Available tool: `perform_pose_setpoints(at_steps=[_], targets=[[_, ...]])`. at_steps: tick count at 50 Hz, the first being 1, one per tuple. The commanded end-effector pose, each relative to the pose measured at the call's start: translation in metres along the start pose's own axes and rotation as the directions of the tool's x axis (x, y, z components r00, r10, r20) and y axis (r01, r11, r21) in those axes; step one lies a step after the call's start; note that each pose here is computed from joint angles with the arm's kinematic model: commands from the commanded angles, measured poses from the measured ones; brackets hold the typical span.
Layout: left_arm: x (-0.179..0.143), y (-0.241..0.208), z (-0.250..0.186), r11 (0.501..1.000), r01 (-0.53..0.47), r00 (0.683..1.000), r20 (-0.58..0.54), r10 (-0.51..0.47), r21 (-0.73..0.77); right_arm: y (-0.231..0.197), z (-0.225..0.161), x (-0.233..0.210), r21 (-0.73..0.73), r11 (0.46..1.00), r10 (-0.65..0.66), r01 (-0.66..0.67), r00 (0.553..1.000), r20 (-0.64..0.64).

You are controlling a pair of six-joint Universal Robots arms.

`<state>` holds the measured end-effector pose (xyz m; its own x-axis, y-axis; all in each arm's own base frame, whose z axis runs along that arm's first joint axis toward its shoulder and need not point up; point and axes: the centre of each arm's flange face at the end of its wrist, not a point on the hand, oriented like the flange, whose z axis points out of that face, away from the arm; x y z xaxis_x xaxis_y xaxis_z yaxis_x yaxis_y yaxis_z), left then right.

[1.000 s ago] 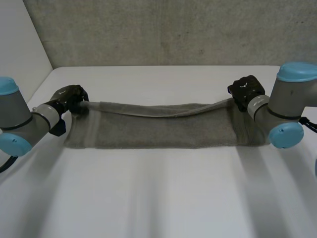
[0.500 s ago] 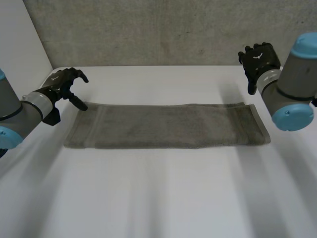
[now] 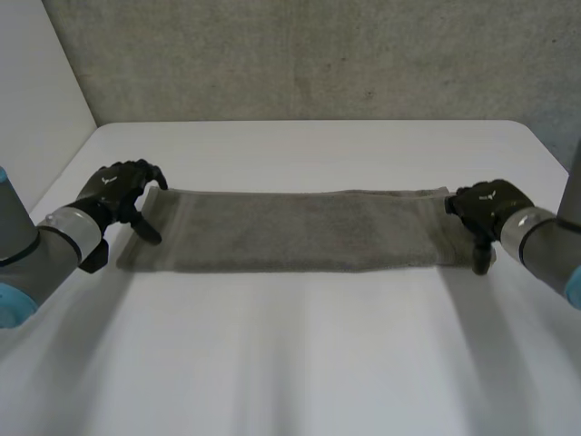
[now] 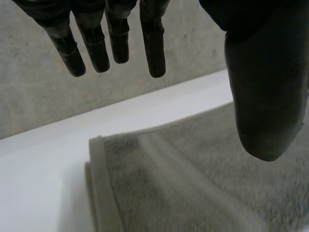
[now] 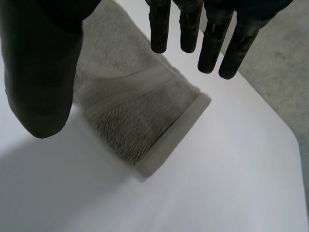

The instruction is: Fold the towel.

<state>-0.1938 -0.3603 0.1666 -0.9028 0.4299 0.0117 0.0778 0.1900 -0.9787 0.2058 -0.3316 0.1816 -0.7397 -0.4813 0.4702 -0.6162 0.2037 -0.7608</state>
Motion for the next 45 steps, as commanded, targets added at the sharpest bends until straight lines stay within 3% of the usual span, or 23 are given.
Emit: perform_pose_setpoints(at_steps=[1, 12, 29, 40, 45], targets=[[-0.003, 0.006, -0.001, 0.999, -0.03, 0.998, 0.052, 0.029, 0.012, 0.029, 0.023, -0.005, 0.062, 0.998, 0.004, -0.001, 0.999, -0.055], [-0.006, 0.007, 0.001, 0.993, -0.062, 0.996, 0.071, 0.056, 0.1, 0.043, 0.045, -0.01, 0.099, 0.995, 0.006, 0.001, 0.998, -0.066], [-0.004, 0.012, 0.002, 0.994, -0.058, 0.996, 0.066, 0.052, 0.087, 0.051, 0.06, -0.011, 0.078, 0.997, 0.004, 0.001, 0.998, -0.059], [-0.007, 0.012, 0.0, 0.995, -0.057, 0.996, 0.075, 0.051, 0.087, 0.059, 0.053, 0.039, 0.041, 0.999, 0.033, -0.027, 0.987, -0.155], [-0.008, 0.011, 0.0, 0.994, -0.057, 0.996, 0.077, 0.051, 0.088, 0.08, 0.049, 0.099, -0.061, 0.998, -0.034, 0.02, 0.969, -0.245]])
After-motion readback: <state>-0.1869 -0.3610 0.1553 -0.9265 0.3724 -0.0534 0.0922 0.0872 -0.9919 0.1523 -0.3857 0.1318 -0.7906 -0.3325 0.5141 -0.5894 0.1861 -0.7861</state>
